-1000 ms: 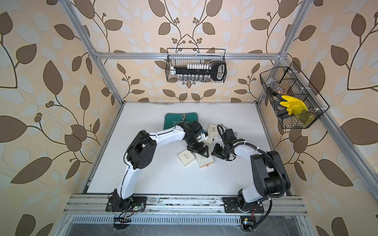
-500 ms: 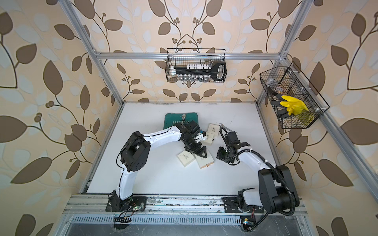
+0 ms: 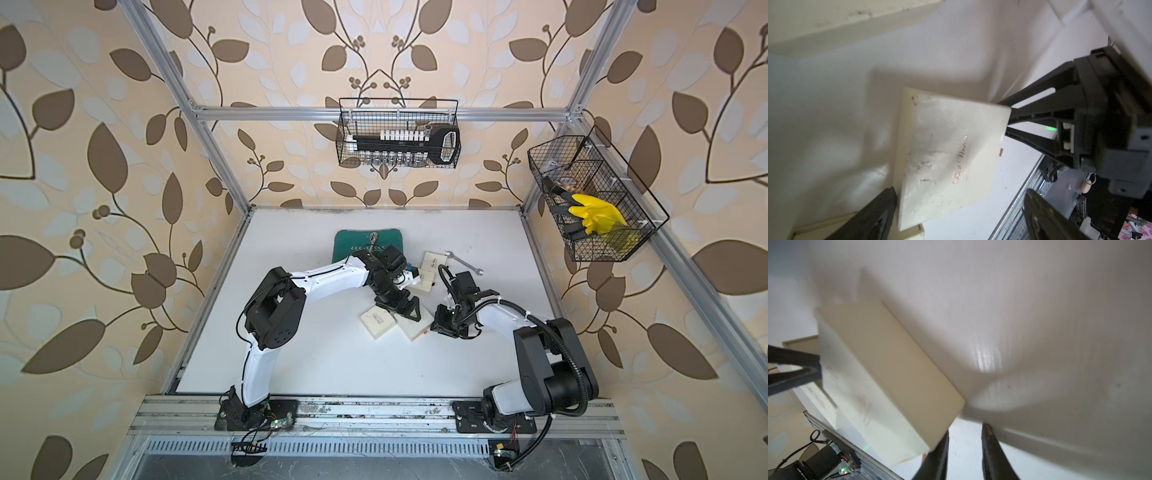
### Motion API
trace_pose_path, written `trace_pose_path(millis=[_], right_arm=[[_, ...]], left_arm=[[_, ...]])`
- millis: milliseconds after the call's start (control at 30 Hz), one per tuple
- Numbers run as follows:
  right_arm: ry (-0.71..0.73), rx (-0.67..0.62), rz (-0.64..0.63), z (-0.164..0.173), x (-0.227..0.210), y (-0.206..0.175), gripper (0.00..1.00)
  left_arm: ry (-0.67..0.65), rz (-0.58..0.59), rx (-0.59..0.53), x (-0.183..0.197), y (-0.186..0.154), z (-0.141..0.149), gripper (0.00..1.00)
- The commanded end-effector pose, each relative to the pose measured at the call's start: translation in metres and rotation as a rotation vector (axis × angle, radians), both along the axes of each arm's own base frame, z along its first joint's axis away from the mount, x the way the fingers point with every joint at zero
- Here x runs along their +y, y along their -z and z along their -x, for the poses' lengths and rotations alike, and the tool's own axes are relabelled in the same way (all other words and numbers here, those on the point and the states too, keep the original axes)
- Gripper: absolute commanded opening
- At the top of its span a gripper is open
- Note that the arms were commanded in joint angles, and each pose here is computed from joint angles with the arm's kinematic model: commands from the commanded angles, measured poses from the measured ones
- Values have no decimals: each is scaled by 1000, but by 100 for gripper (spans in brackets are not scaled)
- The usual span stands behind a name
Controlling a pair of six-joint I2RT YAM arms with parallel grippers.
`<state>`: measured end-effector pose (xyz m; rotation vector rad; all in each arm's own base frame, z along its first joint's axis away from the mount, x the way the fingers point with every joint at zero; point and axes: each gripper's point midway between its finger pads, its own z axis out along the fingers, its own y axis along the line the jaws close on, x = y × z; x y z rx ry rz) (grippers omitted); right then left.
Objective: Take out the earrings from the drawer-style jewelry box
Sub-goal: Adjust the jewelry box at the center of the board.
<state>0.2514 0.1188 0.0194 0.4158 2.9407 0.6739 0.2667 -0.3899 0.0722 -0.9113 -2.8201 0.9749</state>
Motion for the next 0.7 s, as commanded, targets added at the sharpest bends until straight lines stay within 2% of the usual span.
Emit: trace_pose_path(millis=[0, 133, 367, 667], right_arm=[[23, -66, -47, -36, 5, -16, 29], [43, -78, -18, -51, -4, -24, 29], [53, -64, 39, -34, -19, -20, 29], [29, -113, -68, -32, -4, -26, 27]], left_arm=[[32, 43, -7, 0, -18, 7, 97], [27, 32, -10, 1, -16, 6, 97], [-22, 22, -30, 6, -18, -11, 97], [-117, -65, -58, 2, -7, -49, 89]])
